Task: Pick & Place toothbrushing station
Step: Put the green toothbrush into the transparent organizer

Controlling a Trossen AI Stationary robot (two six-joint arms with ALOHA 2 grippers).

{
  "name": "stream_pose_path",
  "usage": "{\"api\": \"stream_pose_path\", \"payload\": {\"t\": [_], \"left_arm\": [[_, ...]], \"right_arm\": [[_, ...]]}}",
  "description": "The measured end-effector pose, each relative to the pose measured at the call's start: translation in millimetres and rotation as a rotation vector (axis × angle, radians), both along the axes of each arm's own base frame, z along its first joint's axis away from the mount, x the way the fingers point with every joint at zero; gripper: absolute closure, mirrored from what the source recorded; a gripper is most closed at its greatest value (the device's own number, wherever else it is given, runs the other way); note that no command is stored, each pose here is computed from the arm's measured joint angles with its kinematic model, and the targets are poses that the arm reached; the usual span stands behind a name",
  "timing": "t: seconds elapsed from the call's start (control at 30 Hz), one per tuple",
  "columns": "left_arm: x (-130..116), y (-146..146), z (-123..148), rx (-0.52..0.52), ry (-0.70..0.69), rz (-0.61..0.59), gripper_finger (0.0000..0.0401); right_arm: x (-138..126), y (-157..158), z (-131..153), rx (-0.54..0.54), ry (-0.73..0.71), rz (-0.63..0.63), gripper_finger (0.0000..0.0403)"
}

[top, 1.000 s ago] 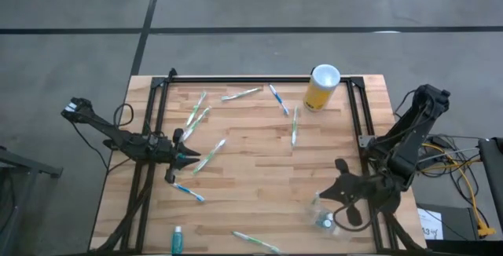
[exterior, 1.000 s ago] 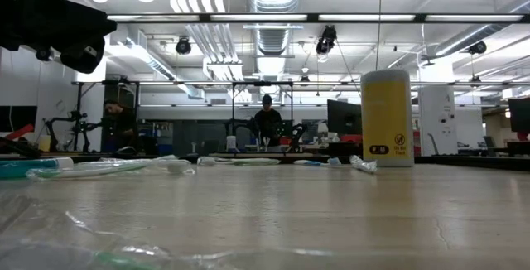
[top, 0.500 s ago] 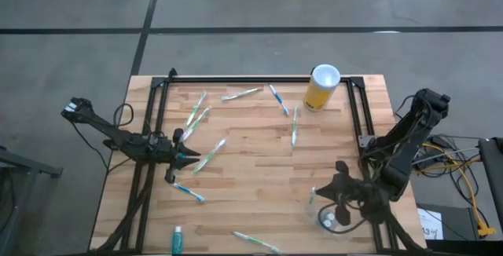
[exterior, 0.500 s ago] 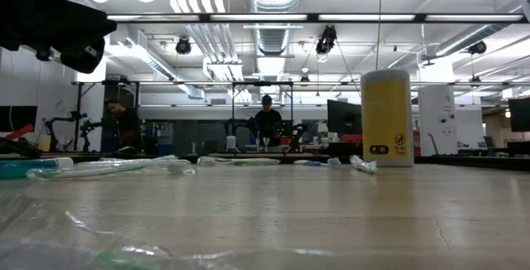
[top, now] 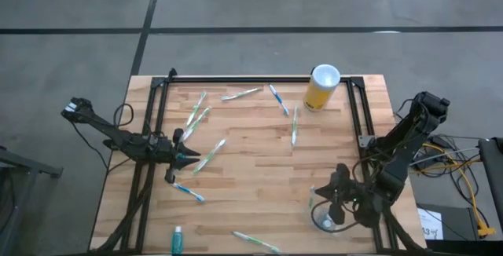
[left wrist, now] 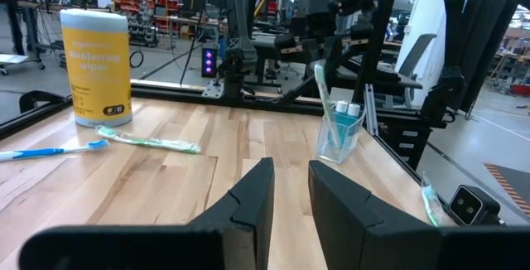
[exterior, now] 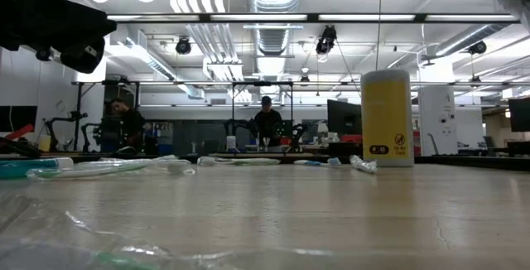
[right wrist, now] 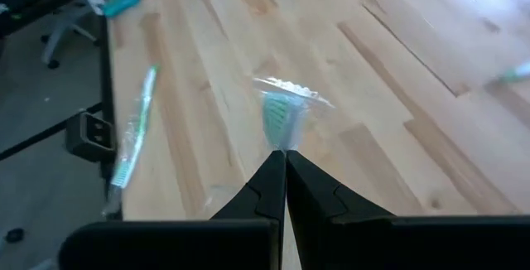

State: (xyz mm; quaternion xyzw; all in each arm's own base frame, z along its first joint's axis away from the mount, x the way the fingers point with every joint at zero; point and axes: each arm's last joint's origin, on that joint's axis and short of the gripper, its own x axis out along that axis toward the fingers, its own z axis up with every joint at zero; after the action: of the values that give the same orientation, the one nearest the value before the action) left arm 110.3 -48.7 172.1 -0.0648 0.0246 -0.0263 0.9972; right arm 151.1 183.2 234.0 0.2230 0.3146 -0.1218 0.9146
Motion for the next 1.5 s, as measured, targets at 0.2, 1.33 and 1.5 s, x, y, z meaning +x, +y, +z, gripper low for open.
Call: {"api": "stream_pose_path", "payload": {"t": [0.2, 1.33, 1.5], "left_arm": [[0.0, 0.0, -0.1, 0.000, 0.001, 0.000, 0.0318], [0.0, 0.0, 0.0, 0.000, 0.000, 0.000, 0.0318], [0.0, 0.0, -0.1, 0.001, 0.001, 0.000, 0.0318]], "right_arm": [[0.0, 0.3, -3.7, 0.037, 0.018, -0.044, 0.0394], [-11.8, -21.0, 18.4, -0.039, -0.079, -0.073, 0.0279], [-22.5, -41.1, 37.2, -0.053, -0.180, -0.136, 0.0275]]}}
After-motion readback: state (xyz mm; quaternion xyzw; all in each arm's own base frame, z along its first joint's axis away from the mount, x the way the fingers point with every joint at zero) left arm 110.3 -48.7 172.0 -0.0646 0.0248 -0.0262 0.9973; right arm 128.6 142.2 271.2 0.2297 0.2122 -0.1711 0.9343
